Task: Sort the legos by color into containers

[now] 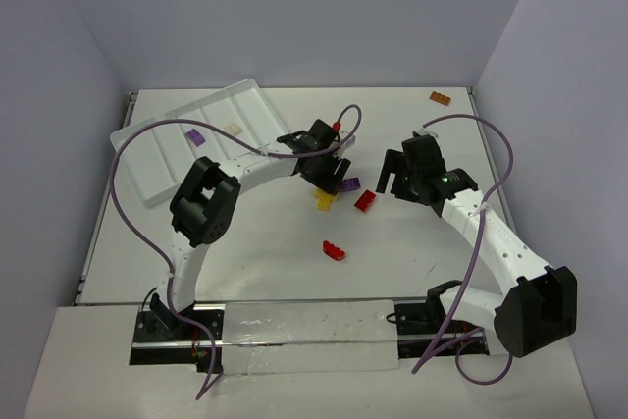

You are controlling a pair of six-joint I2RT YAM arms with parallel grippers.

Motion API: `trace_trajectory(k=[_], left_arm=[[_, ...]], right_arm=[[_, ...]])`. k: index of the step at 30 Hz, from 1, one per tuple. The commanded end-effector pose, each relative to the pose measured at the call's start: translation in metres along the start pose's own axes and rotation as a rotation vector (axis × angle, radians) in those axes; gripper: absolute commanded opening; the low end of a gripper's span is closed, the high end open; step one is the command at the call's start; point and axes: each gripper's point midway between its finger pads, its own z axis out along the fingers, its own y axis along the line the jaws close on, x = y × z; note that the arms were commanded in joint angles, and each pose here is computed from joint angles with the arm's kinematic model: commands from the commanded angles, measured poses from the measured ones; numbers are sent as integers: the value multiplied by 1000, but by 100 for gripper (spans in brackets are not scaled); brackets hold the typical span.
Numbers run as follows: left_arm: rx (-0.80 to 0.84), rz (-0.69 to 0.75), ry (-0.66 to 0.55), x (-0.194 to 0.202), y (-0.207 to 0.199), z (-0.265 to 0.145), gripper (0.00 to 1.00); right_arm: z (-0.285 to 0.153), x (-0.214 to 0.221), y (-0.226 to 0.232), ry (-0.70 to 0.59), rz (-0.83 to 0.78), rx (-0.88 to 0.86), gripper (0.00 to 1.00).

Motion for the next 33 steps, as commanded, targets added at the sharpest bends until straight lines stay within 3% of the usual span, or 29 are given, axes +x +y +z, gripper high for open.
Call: trace_trajectory(k=[1,19,25,33], left_arm=[[37,-30,-38,-7,-13,-11,70],[1,-273,-130,8,-17,-62,83],[-114,-236,-148,7,-4,-70,82],[-231,-65,-95,20,3,-51,70]], right_arm=[[-3,-6,1,-15,-4,-6,89],[-5,-10,13,-20,26,-60,89],[-5,-11,14,-21,28,-63,89],[-3,-10,15,-15,31,-63,89]])
